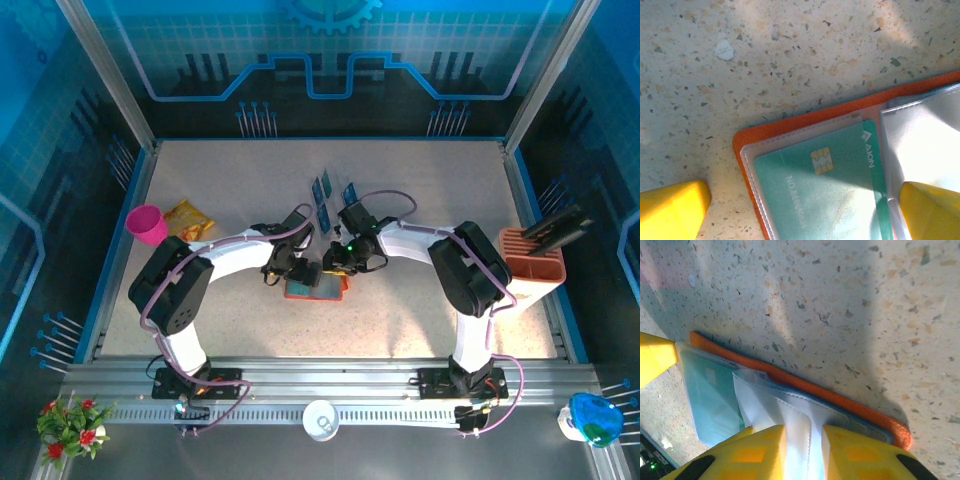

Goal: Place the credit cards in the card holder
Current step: Flip over the card slot in the card holder.

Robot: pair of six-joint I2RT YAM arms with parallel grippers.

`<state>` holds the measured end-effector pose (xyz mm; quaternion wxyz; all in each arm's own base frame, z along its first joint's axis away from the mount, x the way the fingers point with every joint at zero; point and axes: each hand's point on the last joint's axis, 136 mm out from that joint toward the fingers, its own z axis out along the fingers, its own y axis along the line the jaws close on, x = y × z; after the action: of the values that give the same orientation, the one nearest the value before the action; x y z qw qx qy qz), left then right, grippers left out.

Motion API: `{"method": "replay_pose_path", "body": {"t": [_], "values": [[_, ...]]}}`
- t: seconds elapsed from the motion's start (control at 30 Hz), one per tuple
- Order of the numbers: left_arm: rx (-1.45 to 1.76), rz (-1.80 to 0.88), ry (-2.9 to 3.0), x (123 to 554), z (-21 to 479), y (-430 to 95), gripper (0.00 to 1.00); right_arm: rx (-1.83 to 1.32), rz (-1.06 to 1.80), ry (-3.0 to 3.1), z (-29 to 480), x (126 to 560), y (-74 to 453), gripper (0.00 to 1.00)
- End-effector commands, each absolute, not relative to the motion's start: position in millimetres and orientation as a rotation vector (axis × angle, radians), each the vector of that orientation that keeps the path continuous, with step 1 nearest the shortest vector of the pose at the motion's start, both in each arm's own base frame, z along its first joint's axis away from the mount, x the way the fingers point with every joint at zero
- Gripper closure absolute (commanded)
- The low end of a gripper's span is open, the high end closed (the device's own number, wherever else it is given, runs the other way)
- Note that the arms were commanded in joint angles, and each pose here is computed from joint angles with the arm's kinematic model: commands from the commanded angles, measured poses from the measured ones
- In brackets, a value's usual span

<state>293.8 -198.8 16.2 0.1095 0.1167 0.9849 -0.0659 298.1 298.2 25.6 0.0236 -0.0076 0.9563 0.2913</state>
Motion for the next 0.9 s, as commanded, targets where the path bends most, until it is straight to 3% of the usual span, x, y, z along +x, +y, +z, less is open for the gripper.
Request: {"method": "replay_pose_path", "body": {"t": [0.0, 0.3, 0.63, 0.87], "values": [[0.325, -0.148, 2.943, 282.9, 8.4, -191.2, 0.01, -0.059, 0.978, 2.952, 33.8, 298.4, 312.6, 0.75], [0.207, -0.211, 2.837, 304.1, 54.8, -192.3, 0.01, -0.102, 1.013, 2.924, 53.5, 296.4, 321.4, 0.73], [-0.211, -0.357, 2.716, 333.4, 102.7, -148.5, 0.01, -0.167, 1.053, 2.897, 73.4, 288.7, 338.3, 0.69], [-0.317, -0.412, 2.658, 347.8, 125.5, -130.9, 0.01, -0.233, 1.067, 2.899, 74.7, 284.3, 362.7, 0.63]]}}
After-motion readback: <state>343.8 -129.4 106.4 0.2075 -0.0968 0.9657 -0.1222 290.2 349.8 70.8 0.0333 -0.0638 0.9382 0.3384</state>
